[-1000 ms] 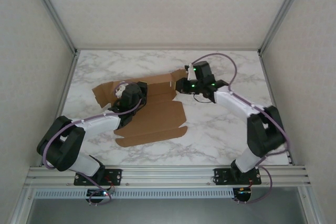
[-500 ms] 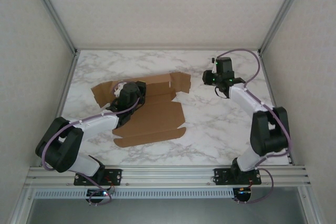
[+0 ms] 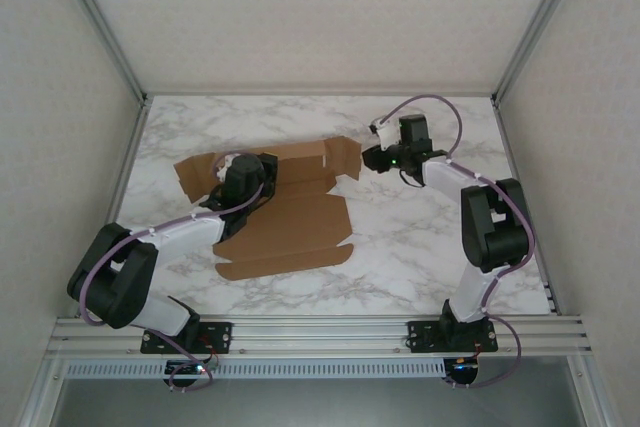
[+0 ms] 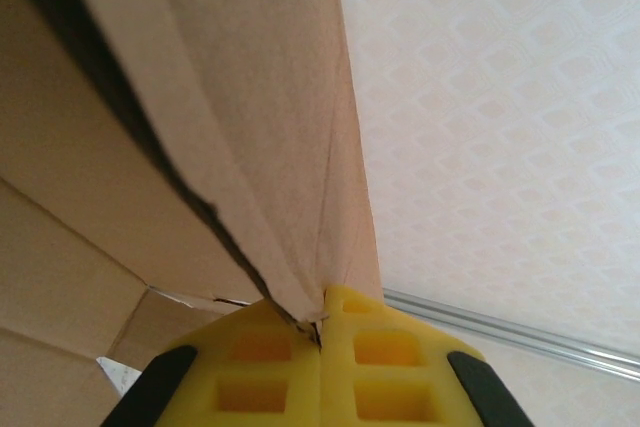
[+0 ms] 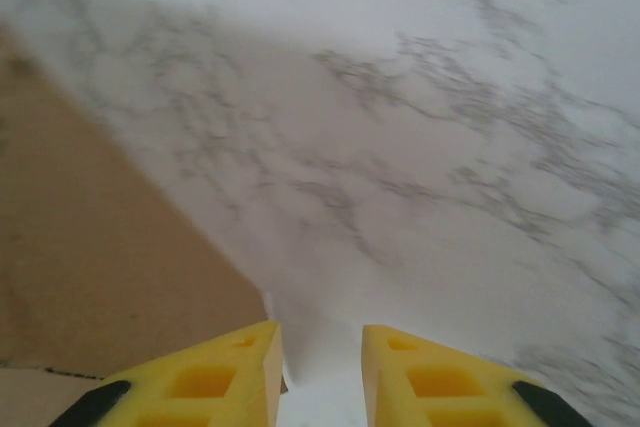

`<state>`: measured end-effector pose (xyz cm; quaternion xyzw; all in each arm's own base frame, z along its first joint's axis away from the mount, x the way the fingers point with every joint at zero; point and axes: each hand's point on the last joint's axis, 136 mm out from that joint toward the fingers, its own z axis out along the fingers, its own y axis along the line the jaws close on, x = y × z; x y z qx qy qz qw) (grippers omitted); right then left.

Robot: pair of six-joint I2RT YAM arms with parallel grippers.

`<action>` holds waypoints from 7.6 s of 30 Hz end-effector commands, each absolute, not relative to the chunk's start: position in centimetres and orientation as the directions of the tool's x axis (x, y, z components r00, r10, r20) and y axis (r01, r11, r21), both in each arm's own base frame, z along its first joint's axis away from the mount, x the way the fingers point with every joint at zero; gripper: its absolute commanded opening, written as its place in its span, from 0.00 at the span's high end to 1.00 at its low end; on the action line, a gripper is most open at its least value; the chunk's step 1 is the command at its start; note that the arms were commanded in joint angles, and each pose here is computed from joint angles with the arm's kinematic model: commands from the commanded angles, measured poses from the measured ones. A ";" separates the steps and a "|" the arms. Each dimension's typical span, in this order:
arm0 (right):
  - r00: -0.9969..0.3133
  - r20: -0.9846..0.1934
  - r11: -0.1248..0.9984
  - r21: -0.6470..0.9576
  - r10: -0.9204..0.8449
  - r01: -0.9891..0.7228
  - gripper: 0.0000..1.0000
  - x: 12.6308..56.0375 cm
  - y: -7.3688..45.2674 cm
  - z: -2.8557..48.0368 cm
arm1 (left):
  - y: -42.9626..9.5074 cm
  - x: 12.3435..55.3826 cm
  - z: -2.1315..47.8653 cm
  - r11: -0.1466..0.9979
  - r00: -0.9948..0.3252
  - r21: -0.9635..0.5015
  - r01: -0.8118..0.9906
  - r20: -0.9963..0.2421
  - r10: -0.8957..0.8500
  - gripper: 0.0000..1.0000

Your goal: Fold the paper box

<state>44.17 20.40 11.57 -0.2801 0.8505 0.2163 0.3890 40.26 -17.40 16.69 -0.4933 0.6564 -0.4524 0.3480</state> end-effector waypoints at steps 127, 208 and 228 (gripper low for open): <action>-0.200 -0.755 0.571 -0.268 -0.625 -0.776 0.51 40.7 31.0 10.9 | -18.2 38.7 16.0 0.174 -0.433 -0.928 -0.329 -0.015 -0.901 1.00; -0.482 -0.702 0.849 -0.471 -0.524 -0.238 0.99 45.1 29.6 9.2 | -19.9 37.4 17.5 0.076 -0.405 -0.923 -0.377 0.090 -0.910 1.00; -0.337 -0.832 0.777 -0.165 -0.440 -0.608 0.21 39.0 32.7 11.1 | -19.1 37.2 15.9 0.100 -0.379 -0.909 -0.405 0.067 -0.923 1.00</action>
